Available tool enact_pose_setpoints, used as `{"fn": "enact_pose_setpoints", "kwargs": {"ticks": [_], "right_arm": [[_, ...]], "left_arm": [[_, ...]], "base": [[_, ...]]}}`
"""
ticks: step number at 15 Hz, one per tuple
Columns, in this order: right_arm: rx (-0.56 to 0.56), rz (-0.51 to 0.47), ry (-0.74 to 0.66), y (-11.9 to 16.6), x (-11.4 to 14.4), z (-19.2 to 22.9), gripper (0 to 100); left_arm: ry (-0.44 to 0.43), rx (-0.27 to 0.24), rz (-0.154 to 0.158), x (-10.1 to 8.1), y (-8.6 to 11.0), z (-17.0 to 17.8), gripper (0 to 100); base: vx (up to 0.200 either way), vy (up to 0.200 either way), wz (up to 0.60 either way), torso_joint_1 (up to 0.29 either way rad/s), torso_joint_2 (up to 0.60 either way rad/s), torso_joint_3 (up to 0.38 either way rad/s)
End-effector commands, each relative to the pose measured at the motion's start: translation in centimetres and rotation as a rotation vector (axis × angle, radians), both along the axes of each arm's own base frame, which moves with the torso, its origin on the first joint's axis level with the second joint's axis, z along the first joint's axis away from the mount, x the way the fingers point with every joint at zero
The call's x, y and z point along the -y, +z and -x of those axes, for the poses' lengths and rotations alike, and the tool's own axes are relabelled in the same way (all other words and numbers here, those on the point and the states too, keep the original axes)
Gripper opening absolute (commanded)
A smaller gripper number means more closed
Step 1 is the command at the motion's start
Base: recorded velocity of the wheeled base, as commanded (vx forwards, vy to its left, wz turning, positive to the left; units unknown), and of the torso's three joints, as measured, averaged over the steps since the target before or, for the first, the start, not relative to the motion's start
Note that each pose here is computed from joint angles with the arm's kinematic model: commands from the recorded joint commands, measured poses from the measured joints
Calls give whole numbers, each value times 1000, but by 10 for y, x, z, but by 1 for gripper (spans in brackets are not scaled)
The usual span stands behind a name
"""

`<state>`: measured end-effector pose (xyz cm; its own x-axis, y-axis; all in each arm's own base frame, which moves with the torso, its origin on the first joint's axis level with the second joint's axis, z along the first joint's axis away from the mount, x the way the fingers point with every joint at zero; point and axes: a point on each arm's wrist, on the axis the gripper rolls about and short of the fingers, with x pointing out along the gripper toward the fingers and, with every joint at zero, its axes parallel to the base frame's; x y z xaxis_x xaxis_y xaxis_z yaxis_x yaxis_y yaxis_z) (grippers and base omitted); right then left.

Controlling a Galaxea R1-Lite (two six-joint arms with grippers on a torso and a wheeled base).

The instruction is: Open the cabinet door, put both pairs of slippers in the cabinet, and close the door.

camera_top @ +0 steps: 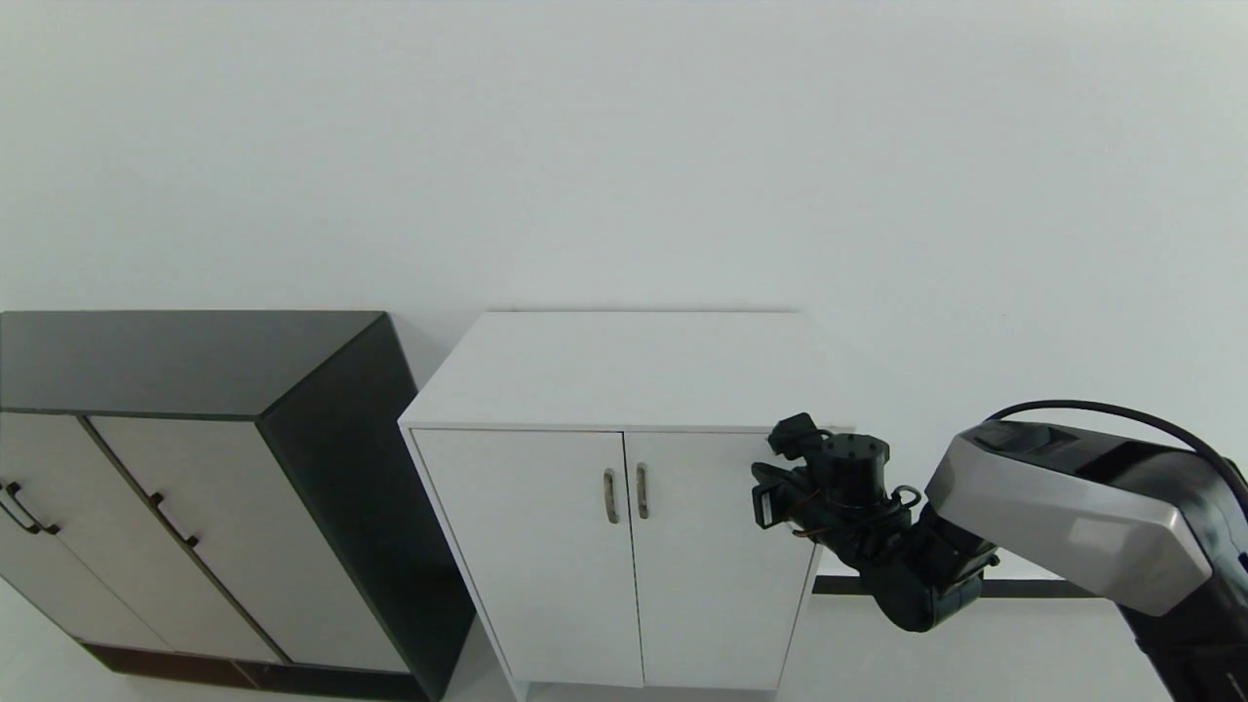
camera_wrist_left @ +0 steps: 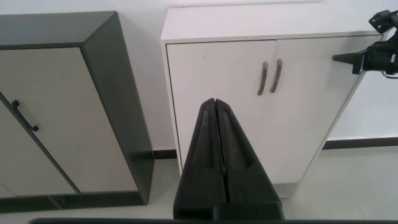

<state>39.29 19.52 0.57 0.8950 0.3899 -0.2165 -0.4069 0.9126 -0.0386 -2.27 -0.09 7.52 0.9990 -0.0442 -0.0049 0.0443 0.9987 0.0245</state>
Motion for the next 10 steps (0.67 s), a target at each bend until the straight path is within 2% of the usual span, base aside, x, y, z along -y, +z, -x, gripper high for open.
{"fn": "enact_pose_setpoints", "kwargs": {"ticks": [1,4,5,8,10], "right_arm": [[-2,1,-3,-1,0,0,0],[3,0,-2,6,3,5,0],[21,3,-14,18,10,20,0],[62,25,-41,72,52,88,0],[7,51,-46,80,77,140,0]], "left_arm": [[0,0,0,0,0,0,0],[0,0,2,0,0,0,0],[-2,0,0,0,0,0,0],[-2,0,-1,0,0,0,0],[-2,0,0,0,0,0,0]], "base": [[0,0,0,0,0,0],[0,0,0,0,0,0],[0,0,0,0,0,0],[0,0,0,0,0,0],[0,0,0,0,0,0]]}}
